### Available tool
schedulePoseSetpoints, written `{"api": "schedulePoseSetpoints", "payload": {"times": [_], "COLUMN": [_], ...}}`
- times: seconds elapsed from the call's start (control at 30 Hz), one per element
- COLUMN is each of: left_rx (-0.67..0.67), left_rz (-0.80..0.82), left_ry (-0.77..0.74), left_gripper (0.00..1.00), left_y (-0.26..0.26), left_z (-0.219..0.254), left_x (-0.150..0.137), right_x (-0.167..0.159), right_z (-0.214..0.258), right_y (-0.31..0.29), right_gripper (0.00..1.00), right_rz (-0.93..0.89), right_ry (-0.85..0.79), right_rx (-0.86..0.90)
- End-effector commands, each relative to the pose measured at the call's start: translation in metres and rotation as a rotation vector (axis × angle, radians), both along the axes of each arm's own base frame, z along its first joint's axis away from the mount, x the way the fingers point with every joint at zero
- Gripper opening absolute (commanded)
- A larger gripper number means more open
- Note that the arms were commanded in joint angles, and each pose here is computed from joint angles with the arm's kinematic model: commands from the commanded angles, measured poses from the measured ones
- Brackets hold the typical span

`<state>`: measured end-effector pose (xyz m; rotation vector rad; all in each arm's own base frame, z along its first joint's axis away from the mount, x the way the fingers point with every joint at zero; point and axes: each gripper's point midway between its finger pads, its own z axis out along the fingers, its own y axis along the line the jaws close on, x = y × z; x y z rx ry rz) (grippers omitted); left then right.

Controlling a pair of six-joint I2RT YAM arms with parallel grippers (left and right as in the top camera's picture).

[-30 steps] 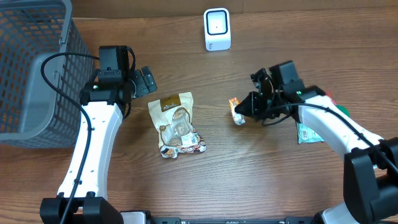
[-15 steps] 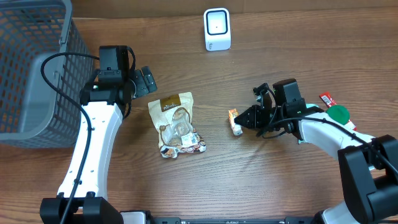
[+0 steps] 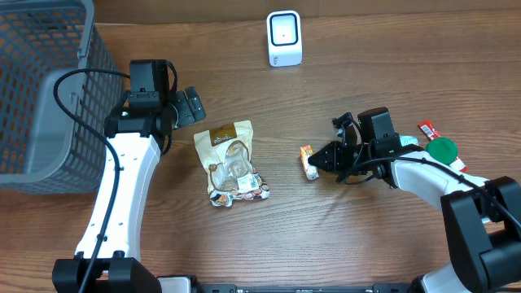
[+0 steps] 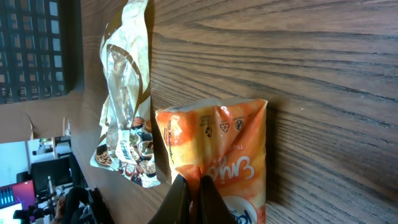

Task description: Scan the item barcode

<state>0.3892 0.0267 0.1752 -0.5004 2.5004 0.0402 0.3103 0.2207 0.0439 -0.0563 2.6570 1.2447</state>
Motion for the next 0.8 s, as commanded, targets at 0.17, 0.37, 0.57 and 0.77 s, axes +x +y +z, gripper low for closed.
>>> {"api": "schedulePoseSetpoints", "payload": {"times": [0.17,0.37,0.57,0.77], "left_rx": [0.006,0.006,0.006,0.006], "left_rz": [0.015,0.015,0.015,0.015], "left_ry": [-0.007,-0.007,-0.007,-0.007], "left_gripper": [1.00,1.00,1.00,1.00], "left_y": [0.003,0.003,0.003,0.003], "left_z": [0.002,0.002,0.002,0.002], "left_x": [0.003,0.003,0.003,0.003], "right_x": [-0.002,-0.003,-0.001,-0.002], "right_z": [-0.004,-0.005,-0.014,-0.016], "right_y": [-0.002,-0.002,-0.010,-0.012], "right_gripper": [0.04,0.04,0.04,0.04], "right_rz": [-0.004,-0.003,-0.036,-0.042], "right_ry": [0.004,0.009,0.014,0.025], "right_rx": [-0.009,-0.011,-0.069,-0.083]}}
